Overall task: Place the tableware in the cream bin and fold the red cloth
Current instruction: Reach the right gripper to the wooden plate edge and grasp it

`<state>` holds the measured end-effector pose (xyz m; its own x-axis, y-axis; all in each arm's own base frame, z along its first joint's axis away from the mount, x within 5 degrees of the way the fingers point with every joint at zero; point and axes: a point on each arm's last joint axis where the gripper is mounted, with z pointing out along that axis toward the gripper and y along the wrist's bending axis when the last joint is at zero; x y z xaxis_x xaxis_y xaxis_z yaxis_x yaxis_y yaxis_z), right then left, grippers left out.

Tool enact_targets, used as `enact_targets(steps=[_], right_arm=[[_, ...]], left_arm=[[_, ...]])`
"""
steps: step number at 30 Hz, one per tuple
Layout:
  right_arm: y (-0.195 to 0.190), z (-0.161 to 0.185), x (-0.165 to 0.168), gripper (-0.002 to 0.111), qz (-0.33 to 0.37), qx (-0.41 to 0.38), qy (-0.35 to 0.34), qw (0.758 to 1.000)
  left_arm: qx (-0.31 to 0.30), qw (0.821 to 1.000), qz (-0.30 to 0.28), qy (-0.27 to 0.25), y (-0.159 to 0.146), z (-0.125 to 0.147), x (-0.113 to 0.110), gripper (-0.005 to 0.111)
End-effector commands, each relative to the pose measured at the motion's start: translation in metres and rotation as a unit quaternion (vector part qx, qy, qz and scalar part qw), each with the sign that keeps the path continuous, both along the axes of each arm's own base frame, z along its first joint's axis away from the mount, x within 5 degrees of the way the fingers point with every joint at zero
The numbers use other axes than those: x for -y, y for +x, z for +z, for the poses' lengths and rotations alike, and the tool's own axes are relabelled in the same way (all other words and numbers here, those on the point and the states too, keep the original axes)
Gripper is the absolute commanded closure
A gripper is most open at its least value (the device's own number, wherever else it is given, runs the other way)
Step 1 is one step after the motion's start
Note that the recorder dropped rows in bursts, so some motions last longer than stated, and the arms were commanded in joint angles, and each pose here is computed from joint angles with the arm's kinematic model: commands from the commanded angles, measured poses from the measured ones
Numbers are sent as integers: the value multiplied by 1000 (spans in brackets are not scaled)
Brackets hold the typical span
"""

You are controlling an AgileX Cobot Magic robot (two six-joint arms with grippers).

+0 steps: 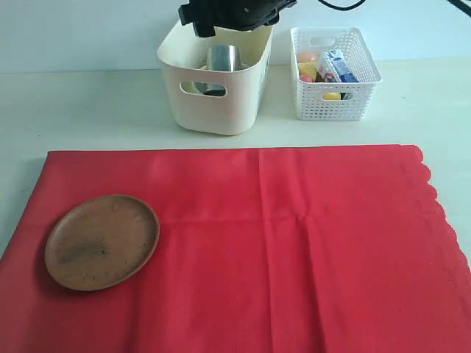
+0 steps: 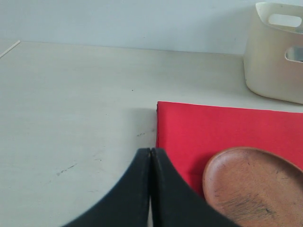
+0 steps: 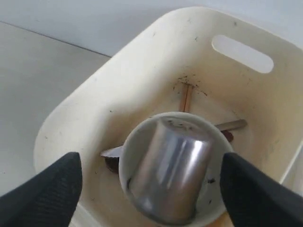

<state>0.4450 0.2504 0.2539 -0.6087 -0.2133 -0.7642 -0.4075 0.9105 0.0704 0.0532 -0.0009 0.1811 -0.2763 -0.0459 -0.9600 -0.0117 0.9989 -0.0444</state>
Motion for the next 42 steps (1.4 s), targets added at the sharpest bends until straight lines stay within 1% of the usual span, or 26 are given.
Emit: enact_targets(steps=[1, 4, 8, 11, 14, 16, 19, 21, 27, 30, 32, 35, 38, 42], right_arm=[[-12, 38, 11, 33, 1, 14, -14, 1000], [-26, 53, 19, 33, -4, -20, -32, 999], [-37, 51, 18, 34, -2, -74, -37, 997], [-48, 47, 10, 44, 32, -121, -26, 992], [-62, 46, -5, 58, 87, -157, -4, 984], [-74, 46, -18, 66, 124, -177, 10, 976], [-91, 41, -41, 73, 167, -195, 6, 966], [-100, 32, -54, 76, 186, -208, -6, 960], [-126, -18, -93, 76, 230, -277, -57, 931], [-133, -45, -106, 75, 235, -305, -74, 920], [-134, -63, -110, 70, 232, -321, -84, 914], [-132, -85, -112, 59, 216, -344, -94, 909], [-132, -98, -113, 51, 213, -358, -95, 904], [-132, -111, -118, 50, 233, -367, -80, 897]], left_arm=[[7, 1000, -3, 0, 0, 0, 0, 105], [7, 1000, -3, 0, 0, 0, 0, 105], [7, 1000, -3, 0, 0, 0, 0, 105], [7, 1000, -3, 0, 0, 0, 0, 105], [7, 1000, -3, 0, 0, 0, 0, 105], [7, 1000, -3, 0, 0, 0, 0, 105], [7, 1000, -3, 0, 0, 0, 0, 105], [7, 1000, -3, 0, 0, 0, 0, 105], [7, 1000, -3, 0, 0, 0, 0, 105], [7, 1000, -3, 0, 0, 0, 0, 105], [7, 1000, -3, 0, 0, 0, 0, 105], [7, 1000, -3, 0, 0, 0, 0, 105], [7, 1000, -3, 0, 0, 0, 0, 105], [7, 1000, -3, 0, 0, 0, 0, 105]])
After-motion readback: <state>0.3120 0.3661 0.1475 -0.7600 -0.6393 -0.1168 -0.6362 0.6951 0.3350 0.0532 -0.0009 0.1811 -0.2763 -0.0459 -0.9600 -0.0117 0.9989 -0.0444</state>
